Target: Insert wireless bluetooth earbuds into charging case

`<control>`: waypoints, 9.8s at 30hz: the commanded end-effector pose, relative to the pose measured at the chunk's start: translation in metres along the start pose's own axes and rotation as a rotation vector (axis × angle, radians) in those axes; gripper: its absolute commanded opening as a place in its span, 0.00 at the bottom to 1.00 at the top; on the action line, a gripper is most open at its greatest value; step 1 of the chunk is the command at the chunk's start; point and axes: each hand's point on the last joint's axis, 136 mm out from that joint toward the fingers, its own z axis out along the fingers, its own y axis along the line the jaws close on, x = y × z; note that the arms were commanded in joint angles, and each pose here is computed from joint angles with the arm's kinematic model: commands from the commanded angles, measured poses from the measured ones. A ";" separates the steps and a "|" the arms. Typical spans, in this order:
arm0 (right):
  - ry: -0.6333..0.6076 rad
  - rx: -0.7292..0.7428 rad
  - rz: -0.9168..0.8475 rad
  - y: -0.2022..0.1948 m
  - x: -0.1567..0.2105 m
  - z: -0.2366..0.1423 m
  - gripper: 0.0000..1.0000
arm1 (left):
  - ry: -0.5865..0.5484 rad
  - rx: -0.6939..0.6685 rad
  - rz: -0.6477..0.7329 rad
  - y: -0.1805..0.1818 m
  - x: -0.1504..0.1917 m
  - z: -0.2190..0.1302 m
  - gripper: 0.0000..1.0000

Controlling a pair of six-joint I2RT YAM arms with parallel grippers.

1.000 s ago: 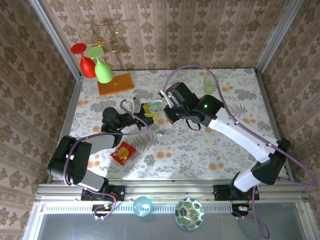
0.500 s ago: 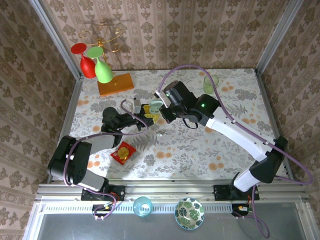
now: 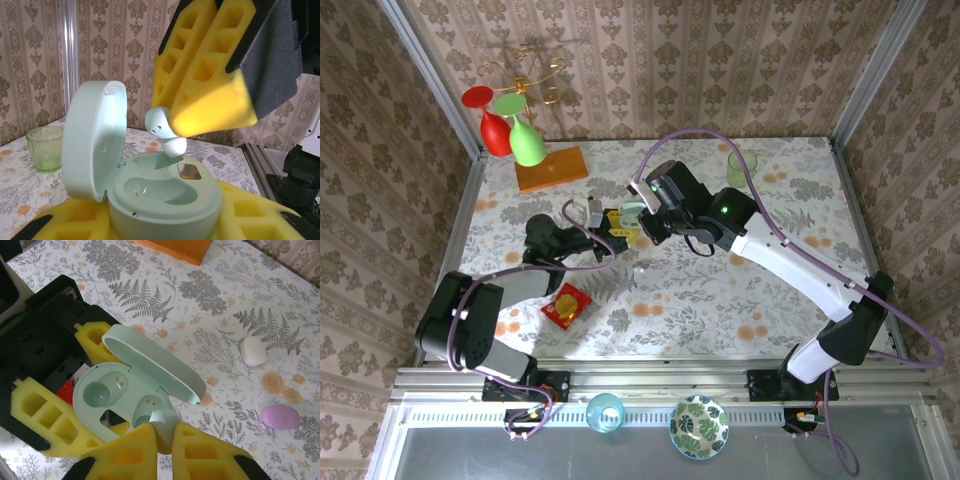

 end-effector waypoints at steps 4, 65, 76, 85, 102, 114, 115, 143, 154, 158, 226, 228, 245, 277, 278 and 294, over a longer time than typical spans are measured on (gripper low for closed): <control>-0.037 0.006 -0.019 0.000 -0.011 -0.002 0.10 | -0.017 0.042 0.031 -0.009 -0.010 0.002 0.22; -0.264 -0.073 0.536 -0.074 0.051 -0.023 0.57 | -0.044 -0.034 0.090 -0.001 -0.018 -0.008 0.22; 0.148 -0.136 0.653 -0.046 0.115 0.093 0.52 | -0.066 -0.031 0.114 -0.009 -0.031 -0.009 0.22; 0.315 -0.396 0.519 0.005 0.129 0.159 0.52 | -0.075 -0.011 0.122 -0.018 -0.035 -0.006 0.22; 0.452 -0.593 0.494 0.036 0.163 0.211 0.46 | -0.073 -0.014 0.112 -0.019 -0.033 -0.004 0.22; 0.483 -0.591 0.475 0.040 0.190 0.191 0.34 | -0.070 -0.012 0.104 -0.019 -0.030 -0.003 0.22; 0.485 -0.590 0.473 0.041 0.192 0.191 0.32 | -0.069 -0.011 0.105 -0.018 -0.030 -0.003 0.22; 0.305 -0.296 0.467 -0.008 0.164 0.155 0.13 | -0.055 -0.151 0.139 0.006 -0.017 -0.009 0.21; 0.066 -0.058 0.471 -0.057 0.107 0.081 0.13 | -0.028 -0.342 0.180 0.040 -0.003 -0.018 0.21; -0.017 -0.002 0.448 -0.064 0.078 0.048 0.13 | -0.021 -0.384 0.199 0.048 0.002 -0.020 0.21; -0.135 -0.232 0.361 0.019 -0.017 0.074 0.19 | -0.021 -0.375 0.162 0.051 0.012 -0.015 0.21; -0.133 -0.227 0.363 0.018 -0.014 0.071 0.20 | -0.021 -0.376 0.163 0.051 0.012 -0.015 0.21; -0.237 -0.190 0.379 0.002 -0.028 0.037 0.35 | -0.006 -0.362 0.183 0.051 0.017 -0.014 0.21; -0.063 -0.243 0.422 -0.010 -0.007 0.055 0.56 | -0.038 -0.254 0.245 0.028 0.001 -0.009 0.21; -0.063 -0.245 0.419 -0.010 -0.006 0.053 0.56 | -0.040 -0.258 0.243 0.028 0.001 -0.009 0.21; -0.283 -0.463 0.654 -0.021 -0.023 0.008 0.83 | -0.076 -0.253 0.259 0.021 -0.017 -0.010 0.21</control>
